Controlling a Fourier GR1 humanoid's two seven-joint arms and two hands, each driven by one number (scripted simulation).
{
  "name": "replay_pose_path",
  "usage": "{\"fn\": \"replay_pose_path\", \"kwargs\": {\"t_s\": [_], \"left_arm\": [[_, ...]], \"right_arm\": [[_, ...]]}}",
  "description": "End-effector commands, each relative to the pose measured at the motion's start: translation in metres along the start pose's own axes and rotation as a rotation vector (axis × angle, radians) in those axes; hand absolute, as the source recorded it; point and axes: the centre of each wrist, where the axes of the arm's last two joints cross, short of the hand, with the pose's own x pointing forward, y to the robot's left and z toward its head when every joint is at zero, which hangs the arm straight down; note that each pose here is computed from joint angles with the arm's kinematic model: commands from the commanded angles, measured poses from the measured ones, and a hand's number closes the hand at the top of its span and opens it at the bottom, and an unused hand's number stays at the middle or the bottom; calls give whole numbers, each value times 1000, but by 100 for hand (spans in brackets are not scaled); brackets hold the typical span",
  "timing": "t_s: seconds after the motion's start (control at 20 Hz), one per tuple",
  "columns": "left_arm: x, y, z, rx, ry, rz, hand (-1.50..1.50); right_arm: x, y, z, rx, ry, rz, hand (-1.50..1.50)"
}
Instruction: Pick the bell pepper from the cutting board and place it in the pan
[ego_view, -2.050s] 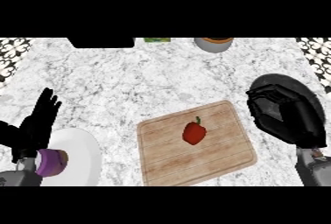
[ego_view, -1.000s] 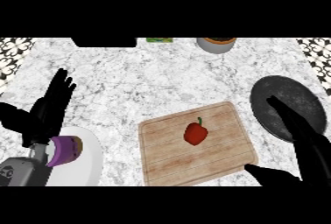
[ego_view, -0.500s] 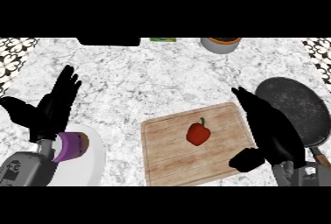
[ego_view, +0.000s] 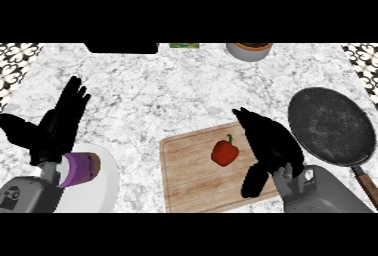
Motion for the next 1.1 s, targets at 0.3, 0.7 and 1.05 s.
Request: {"fn": "replay_pose_path", "kwargs": {"t_s": [0.3, 0.7, 1.05], "left_arm": [[0, 12, 1, -3, 14, 7, 0], [-8, -5, 6, 3, 24, 1, 0], [8, 2, 6, -8, 17, -6, 0]], "right_arm": [[44, 20, -6, 2, 192, 268, -150], [87, 20, -17, -5, 173, 240, -150], [55, 43, -49, 36, 277, 257, -150]]}}
